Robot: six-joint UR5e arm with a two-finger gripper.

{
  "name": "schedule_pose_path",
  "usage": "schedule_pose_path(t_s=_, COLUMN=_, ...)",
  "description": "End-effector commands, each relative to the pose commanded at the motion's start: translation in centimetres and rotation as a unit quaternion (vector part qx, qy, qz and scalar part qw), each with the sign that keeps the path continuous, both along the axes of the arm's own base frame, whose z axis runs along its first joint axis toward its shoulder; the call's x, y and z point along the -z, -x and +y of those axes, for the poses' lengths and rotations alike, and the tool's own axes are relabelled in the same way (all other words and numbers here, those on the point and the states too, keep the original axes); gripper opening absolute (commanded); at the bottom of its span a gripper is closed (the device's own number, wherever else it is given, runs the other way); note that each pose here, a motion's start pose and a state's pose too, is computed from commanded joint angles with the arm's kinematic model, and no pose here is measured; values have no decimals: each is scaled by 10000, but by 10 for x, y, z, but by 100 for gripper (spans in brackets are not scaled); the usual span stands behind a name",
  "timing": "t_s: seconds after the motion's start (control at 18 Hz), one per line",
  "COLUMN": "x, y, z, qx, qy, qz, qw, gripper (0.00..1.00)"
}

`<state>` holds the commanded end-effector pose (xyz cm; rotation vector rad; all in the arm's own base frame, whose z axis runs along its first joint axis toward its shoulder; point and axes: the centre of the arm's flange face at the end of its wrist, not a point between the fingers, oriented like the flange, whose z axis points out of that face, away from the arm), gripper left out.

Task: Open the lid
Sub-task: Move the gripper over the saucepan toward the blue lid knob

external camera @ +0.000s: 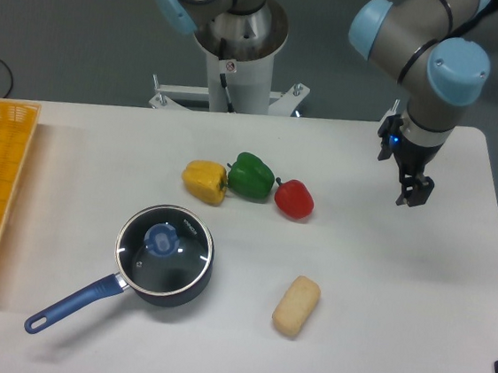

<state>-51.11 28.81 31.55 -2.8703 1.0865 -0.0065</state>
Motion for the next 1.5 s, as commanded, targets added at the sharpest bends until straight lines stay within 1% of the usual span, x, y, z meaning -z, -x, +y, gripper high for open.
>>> schedule_pose_path(t_s=0.22, x=-5, y=-4, z=5, qx=7, qy=-51, qz=7, qw=10000, gripper=100)
schedule_pose_path(t_s=0.28, x=-6, y=-6, z=8, qx=-114, qy=-36, qz=15, qw=9999, gripper=100)
schedule_pose_path(t_s=0.33, x=-11, y=-10, z=13, qx=-364, qy=-19, qz=37, qw=9993, gripper=100)
schedule_pose_path(t_s=0.39, x=-16, y=-16, z=22, qx=-609, qy=-28, qz=56, qw=9981, gripper=100)
schedule_pose_path(t_s=0.5, x=-18, y=-29, z=45, qx=-945, qy=-6, qz=29, qw=9955, gripper=100)
schedule_pose_path(t_s=0.89, x=-37, y=-76, z=126, qx=-1773, qy=-155, qz=69, qw=9840, gripper=100)
schedule_pose_path(t_s=1.06, x=-39, y=-96, z=151, qx=-2065, qy=-165, qz=43, qw=9783, gripper=100)
schedule_pose_path(t_s=1.22, x=-38, y=-118, z=171, qx=-2090, qy=-142, qz=37, qw=9778, gripper=100)
schedule_pose_path(t_s=1.39, x=-39, y=-142, z=191, qx=-1918, qy=-145, qz=59, qw=9813, gripper=100)
schedule_pose_path(t_s=1.44, x=-39, y=-153, z=200, qx=-1987, qy=-118, qz=97, qw=9799, gripper=100)
schedule_pose_path(t_s=1.5, x=-36, y=-163, z=208, qx=-1961, qy=-85, qz=122, qw=9805, gripper=100)
